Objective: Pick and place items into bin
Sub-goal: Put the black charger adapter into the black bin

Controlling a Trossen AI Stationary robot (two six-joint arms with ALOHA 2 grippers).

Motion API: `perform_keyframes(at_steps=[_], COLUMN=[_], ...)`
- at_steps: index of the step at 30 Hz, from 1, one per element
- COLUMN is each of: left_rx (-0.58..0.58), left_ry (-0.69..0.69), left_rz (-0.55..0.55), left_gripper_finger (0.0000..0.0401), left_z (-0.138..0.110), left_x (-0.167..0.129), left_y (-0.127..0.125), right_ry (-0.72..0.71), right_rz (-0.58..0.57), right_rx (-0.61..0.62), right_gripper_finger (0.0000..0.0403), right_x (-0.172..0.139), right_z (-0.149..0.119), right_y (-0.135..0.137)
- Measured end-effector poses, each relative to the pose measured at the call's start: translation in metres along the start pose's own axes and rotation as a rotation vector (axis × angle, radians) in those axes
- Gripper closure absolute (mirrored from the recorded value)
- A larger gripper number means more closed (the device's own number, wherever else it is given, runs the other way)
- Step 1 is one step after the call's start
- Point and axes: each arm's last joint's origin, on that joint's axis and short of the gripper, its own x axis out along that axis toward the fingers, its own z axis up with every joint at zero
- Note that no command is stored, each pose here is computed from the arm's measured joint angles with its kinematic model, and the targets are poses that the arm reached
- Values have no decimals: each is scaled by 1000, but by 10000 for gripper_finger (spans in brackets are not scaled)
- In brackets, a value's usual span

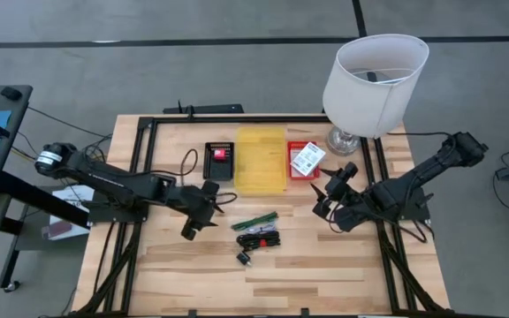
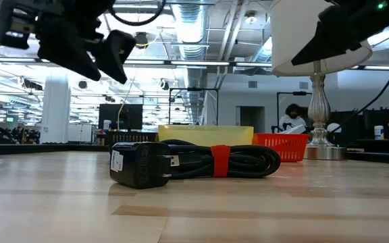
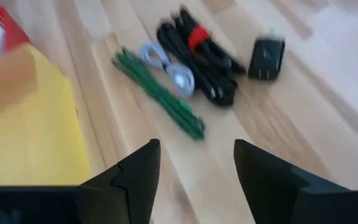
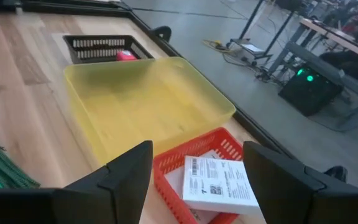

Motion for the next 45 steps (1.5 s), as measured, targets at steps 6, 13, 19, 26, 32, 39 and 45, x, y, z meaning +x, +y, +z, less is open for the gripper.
perform_keyframes(at_steps=[6,13,19,26,32,39,45], left_rx=[48,164,238,255,281,290,274], left_ry=[193,372,400,374,314,273,273], left_rz=[-111,-264,-356,-397,-382,-353,-382], left_gripper_finger=[222,229,230,208,192,190,190], left_z=[29,63,84,92,99,106,106], left_x=[15,41,56,64,66,68,84], left_y=[0,7,12,12,6,-1,-8], right_ry=[6,18,34,52,59,62,68], right_rz=[-13,-22,-1,24,35,33,41], right_rx=[-18,-12,3,21,21,14,14], right_gripper_finger=[158,158,158,158,158,158,158], right_x=[3,5,5,5,5,5,5], right_z=[-8,-18,-19,-20,-20,-20,-21], right_y=[0,-1,0,1,1,1,1])
